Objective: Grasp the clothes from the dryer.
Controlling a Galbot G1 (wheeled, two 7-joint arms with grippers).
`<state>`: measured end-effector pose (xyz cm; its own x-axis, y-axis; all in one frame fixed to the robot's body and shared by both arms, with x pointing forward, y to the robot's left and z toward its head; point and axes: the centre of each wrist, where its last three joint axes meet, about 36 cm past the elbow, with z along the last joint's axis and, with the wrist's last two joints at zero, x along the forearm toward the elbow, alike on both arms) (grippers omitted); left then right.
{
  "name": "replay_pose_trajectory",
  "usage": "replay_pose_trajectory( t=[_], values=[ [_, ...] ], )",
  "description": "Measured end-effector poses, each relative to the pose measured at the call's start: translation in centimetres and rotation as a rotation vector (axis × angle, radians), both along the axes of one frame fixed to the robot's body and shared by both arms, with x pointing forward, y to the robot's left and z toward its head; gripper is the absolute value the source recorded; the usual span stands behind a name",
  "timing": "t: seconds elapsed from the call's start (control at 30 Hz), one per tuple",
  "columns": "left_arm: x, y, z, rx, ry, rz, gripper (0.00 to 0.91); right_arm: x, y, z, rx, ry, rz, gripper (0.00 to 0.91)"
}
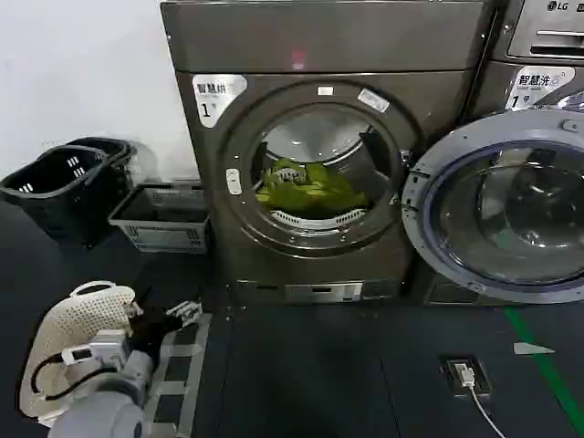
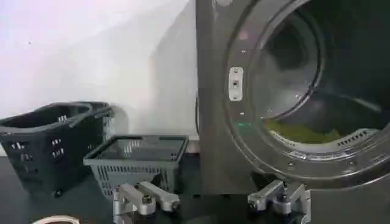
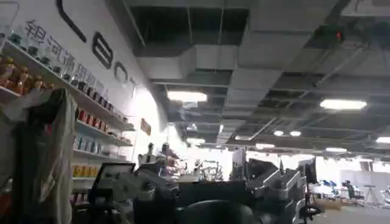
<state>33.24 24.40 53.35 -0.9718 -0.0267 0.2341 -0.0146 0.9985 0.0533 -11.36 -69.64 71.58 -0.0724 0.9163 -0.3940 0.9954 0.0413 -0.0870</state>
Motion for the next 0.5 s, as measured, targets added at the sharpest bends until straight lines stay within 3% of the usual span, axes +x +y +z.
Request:
replay_pose_trajectory(
  t=[0.5],
  values=[
    [0.02,-0.58,-0.07,0.006,0.002,-0.015,0.907,-0.2,-0.54,-0.86,-0.028,-0.016,-0.037,0.907]
  ],
)
